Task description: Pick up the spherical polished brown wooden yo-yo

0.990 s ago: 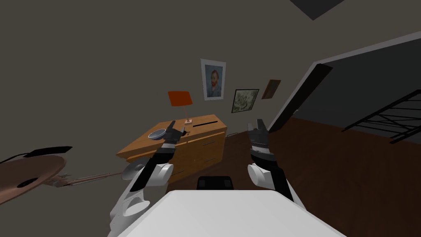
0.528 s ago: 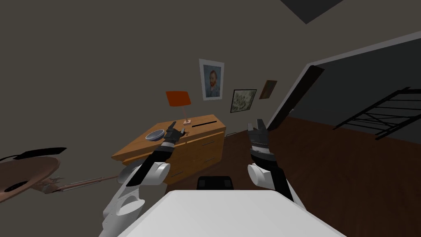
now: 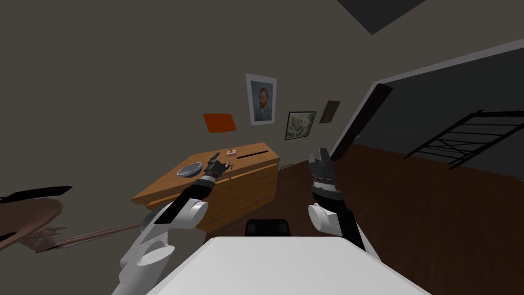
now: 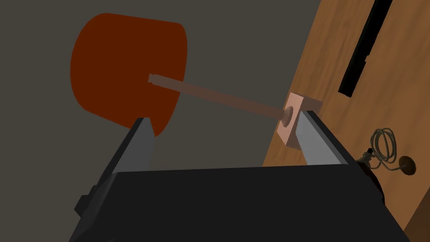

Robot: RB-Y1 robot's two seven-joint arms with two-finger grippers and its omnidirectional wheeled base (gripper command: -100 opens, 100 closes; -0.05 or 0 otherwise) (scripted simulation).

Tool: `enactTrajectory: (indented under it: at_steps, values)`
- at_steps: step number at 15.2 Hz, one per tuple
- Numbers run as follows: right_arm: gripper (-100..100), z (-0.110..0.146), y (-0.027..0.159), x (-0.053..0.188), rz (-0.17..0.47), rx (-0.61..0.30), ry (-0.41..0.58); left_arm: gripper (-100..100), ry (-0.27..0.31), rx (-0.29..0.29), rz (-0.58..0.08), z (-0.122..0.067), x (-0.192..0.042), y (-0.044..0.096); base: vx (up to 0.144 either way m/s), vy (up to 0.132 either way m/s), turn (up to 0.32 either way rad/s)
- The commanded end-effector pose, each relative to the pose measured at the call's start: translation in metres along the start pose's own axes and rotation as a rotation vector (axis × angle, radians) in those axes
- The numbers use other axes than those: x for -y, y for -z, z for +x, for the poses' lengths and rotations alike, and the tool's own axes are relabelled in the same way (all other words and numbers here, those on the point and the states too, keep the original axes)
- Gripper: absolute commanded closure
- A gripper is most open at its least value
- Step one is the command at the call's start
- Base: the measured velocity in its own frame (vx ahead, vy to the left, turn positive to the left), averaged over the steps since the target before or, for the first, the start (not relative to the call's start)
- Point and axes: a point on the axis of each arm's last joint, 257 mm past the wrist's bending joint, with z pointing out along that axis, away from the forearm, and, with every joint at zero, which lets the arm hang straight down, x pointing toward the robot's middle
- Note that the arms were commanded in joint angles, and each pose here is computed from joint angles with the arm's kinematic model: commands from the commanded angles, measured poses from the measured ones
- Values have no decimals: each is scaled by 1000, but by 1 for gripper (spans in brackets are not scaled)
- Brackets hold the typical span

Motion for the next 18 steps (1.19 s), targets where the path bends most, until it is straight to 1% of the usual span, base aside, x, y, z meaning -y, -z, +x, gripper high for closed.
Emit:
enactTrajectory:
  at_steps: [1, 2, 3, 5, 6, 8, 9, 10, 12, 13, 14, 16, 17, 18]
  values:
    - [0, 0, 0, 0, 0, 0, 0, -100, 10, 17, -39, -6, -8, -2, -2, 4, -37]
    - [0, 0, 0, 0, 0, 0, 0, -100, 10, 17, -39, -6, -8, -2, 0, 0, 0]
    - [0, 0, 0, 0, 0, 0, 0, -100, 35, 22, -63, -11, -8, -4, -2, 2, -50]
    - [0, 0, 0, 0, 0, 0, 0, -100, 35, 39, -95, -15, -16, -3, -1, 4, -59]
    - [0, 0, 0, 0, 0, 0, 0, -100, 61, 42, -112, -20, -14, -5, -1, 4, -80]
    - [0, 0, 0, 0, 0, 0, 0, -100, 61, 61, -146, -24, -23, -4, -1, 6, -58]
    - [0, 0, 0, 0, 0, 0, 0, -100, 61, 64, -151, -25, -24, -4, 0, 0, 0]
    - [0, 0, 0, 0, 0, 0, 0, -100, 87, 71, -171, -30, -22, -5, 0, 1, -79]
    - [0, 0, 0, 0, 0, 0, 0, -100, 86, 90, -203, -34, -30, -4, -1, 5, -54]
    - [0, 0, 0, 0, 0, 0, 0, -100, 86, 92, -207, -35, -31, -3, 0, 0, 0]
    - [0, 0, 0, 0, 0, 0, 0, -100, 113, 101, -225, -40, -29, -5, 0, 2, -63]
    - [0, 0, 0, 0, 0, 0, 0, -100, 112, 121, -259, -44, -37, -2, 0, 5, -63]
    - [0, 0, 0, 0, 0, 0, 0, -100, 112, 123, -262, -45, -38, -2, 0, 0, 0]
    - [0, 0, 0, 0, 0, 0, 0, -100, 139, 133, -279, -49, -35, -3, 1, 3, -55]
